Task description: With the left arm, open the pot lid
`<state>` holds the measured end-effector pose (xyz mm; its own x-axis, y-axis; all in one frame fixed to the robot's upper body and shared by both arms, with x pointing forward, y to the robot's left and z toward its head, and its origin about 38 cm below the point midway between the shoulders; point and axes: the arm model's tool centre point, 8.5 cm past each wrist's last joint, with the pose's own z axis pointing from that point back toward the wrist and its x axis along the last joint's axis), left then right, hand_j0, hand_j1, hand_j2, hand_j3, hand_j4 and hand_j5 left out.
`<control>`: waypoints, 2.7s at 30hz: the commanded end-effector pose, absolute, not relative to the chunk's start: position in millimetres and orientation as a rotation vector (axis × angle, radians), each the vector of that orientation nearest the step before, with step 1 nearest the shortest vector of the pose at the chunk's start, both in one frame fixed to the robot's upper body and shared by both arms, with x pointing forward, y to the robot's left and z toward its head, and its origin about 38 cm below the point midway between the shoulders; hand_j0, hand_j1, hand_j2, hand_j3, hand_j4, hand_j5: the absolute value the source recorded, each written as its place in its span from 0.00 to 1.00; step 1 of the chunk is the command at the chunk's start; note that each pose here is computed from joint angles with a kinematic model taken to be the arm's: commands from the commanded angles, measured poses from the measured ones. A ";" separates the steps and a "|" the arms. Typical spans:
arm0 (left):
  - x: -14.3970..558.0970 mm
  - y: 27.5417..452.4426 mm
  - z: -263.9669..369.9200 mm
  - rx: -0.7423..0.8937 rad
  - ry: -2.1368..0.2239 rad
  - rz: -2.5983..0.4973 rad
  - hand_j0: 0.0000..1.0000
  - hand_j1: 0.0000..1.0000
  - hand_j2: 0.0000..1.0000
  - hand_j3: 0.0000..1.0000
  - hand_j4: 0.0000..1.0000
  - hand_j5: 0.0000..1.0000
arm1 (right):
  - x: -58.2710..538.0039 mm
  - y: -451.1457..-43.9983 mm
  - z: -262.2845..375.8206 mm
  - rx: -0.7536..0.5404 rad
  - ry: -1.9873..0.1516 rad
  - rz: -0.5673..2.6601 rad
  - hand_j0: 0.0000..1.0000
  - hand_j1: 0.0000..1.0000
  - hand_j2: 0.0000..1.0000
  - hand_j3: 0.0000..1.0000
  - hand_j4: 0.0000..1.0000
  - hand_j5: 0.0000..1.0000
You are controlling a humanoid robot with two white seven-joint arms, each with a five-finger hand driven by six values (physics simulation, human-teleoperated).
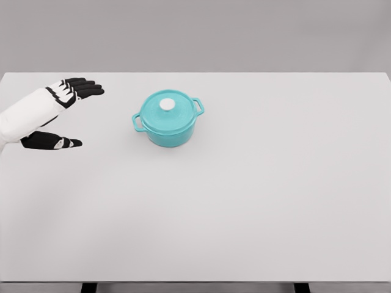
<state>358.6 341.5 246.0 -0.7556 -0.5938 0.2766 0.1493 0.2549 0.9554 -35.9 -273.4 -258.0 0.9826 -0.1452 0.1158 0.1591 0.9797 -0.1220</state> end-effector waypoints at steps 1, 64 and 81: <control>358.6 341.8 246.3 0.401 -1.917 -1.554 1.00 1.00 1.00 1.00 1.00 1.00 | -35.7 -273.9 -258.1 -0.136 -0.109 -0.168 1.00 1.00 1.00 1.00 1.00 1.00; 488.1 171.8 284.0 0.430 -1.486 -2.504 1.00 1.00 1.00 1.00 1.00 1.00 | -36.6 -273.2 -258.0 -0.129 -0.106 -0.153 1.00 1.00 1.00 1.00 1.00 1.00; 511.9 165.6 265.2 0.408 -1.464 -2.414 1.00 1.00 1.00 1.00 1.00 1.00 | -37.1 -273.1 -258.0 -0.129 -0.105 -0.153 1.00 1.00 1.00 1.00 1.00 1.00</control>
